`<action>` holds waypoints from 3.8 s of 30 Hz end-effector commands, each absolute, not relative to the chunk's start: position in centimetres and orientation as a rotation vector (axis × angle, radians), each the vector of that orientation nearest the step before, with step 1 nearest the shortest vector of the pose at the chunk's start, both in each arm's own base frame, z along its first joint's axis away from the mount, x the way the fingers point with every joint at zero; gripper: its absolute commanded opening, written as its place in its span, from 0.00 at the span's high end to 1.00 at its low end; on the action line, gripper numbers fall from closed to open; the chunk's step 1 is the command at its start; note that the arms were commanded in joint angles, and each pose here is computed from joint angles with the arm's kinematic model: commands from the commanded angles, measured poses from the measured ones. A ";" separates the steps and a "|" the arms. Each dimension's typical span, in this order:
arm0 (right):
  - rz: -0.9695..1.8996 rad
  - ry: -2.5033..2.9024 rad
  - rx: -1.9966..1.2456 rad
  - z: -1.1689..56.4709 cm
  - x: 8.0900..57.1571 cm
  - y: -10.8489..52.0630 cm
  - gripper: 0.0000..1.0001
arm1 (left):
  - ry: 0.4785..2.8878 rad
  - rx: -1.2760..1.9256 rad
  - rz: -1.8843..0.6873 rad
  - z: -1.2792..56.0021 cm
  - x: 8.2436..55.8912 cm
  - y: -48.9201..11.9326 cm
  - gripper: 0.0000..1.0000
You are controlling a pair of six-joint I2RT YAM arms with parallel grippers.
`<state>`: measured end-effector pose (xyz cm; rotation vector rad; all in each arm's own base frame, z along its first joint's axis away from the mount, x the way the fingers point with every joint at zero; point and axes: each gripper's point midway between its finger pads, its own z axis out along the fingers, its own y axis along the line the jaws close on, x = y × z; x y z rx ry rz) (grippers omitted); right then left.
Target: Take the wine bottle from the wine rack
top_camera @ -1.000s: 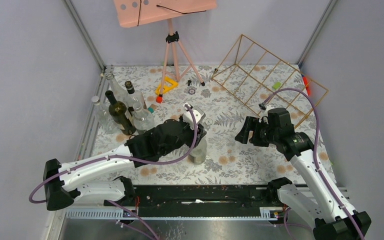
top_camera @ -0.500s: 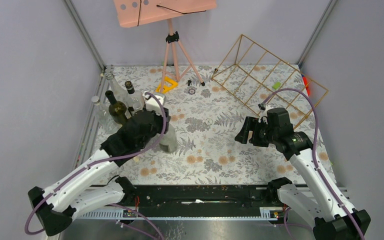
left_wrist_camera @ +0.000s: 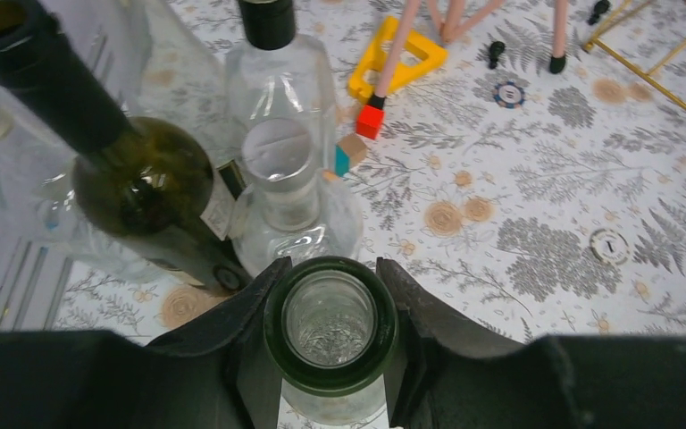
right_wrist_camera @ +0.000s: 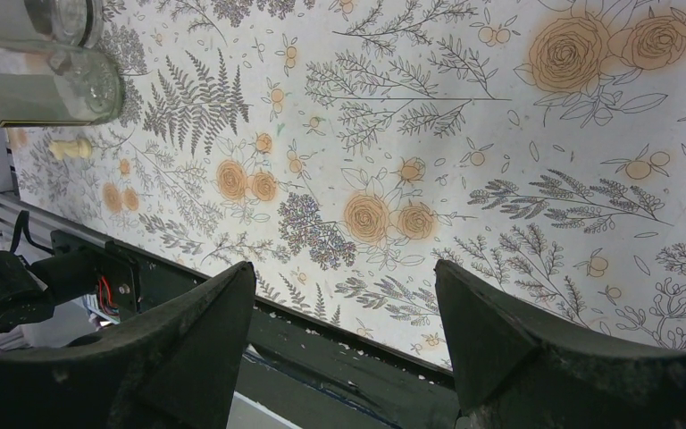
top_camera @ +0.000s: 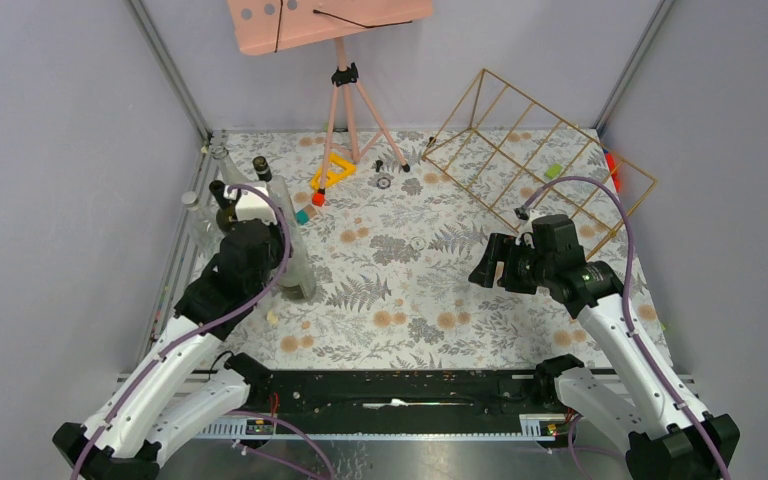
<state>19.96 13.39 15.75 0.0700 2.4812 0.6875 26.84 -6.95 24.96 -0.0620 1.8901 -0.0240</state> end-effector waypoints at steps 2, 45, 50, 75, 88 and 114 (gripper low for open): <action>0.705 2.463 0.033 16.1 20.3 13.7 0.20 | 1.844 -0.213 0.139 25.6 27.0 -2.7 1.00; 0.820 2.548 0.009 16.3 20.0 15.4 0.20 | 1.886 -0.090 -0.195 31.1 23.6 -7.3 0.06; 0.776 2.535 0.008 16.5 20.3 14.9 0.20 | 1.898 0.032 -0.281 30.5 21.7 -11.8 0.06; 0.713 2.488 0.009 17.8 22.8 14.7 0.19 | 1.908 0.005 -0.173 26.6 19.0 -10.3 0.02; 0.708 2.500 0.000 17.2 22.4 14.6 0.19 | 1.915 -0.029 -0.112 25.0 19.1 -9.0 0.01; 0.654 2.518 0.025 16.1 22.0 13.8 0.20 | 1.983 -0.073 -0.060 24.1 22.8 -6.4 0.03</action>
